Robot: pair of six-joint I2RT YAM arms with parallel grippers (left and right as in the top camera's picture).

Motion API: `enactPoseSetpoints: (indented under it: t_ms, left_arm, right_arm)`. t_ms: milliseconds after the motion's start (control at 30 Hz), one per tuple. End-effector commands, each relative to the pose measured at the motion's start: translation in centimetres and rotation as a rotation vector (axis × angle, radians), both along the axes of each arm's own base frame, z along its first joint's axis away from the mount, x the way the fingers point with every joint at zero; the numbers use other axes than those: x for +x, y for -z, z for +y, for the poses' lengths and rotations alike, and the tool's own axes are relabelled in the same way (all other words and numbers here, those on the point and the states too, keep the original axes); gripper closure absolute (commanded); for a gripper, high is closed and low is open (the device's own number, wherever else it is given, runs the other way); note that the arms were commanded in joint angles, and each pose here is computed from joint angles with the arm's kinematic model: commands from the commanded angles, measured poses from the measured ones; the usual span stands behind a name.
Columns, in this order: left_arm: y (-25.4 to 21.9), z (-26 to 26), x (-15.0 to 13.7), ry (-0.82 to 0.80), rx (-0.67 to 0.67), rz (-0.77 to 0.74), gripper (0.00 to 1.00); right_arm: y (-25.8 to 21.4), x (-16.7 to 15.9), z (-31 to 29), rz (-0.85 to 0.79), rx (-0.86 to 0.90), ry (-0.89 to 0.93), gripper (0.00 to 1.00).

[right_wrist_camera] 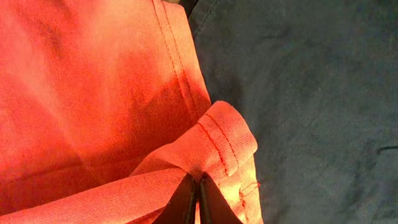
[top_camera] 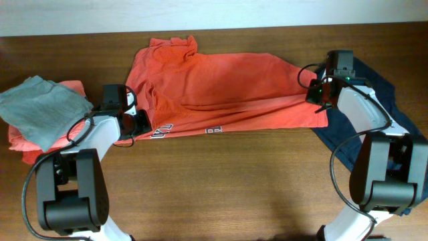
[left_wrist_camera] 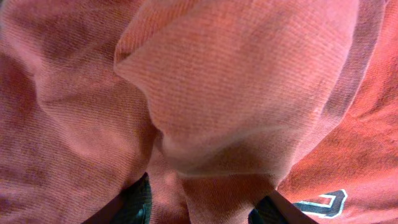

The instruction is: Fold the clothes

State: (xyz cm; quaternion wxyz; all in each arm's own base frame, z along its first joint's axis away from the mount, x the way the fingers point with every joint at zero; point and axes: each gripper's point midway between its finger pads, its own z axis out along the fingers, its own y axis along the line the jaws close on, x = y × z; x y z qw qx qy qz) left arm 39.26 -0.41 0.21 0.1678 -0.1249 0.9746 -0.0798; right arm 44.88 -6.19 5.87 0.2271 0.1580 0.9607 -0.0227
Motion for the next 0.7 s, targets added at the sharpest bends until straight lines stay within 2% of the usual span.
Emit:
enactPoseSetpoints:
  t_ms: [0,300,433,533,667]
  left_arm:
    - [4.6,-0.1,-3.2,0.000,-0.003,0.151,0.51]
    - [4.6,-0.1,-3.2,0.001,-0.003,0.151,0.51]
    - [4.6,-0.1,-3.2,0.000,-0.003,0.151,0.51]
    - [4.6,-0.1,-3.2,0.000,-0.003,0.151,0.50]
    - [4.6,-0.1,-3.2,0.001,-0.003,0.151,0.50]
  right_arm:
    - [-2.4,0.6,-1.5,-0.056,-0.044,0.042,0.91]
    - [-2.4,0.6,-1.5,-0.052,-0.044,0.042,0.89]
    - [-2.3,0.5,-1.5,-0.051,-0.044,0.042,0.84]
    - [-1.7,-0.4,-1.3,-0.007,-0.038,0.040,0.84]
    - [1.6,-3.0,-0.3,0.127,0.011,0.018,0.86]
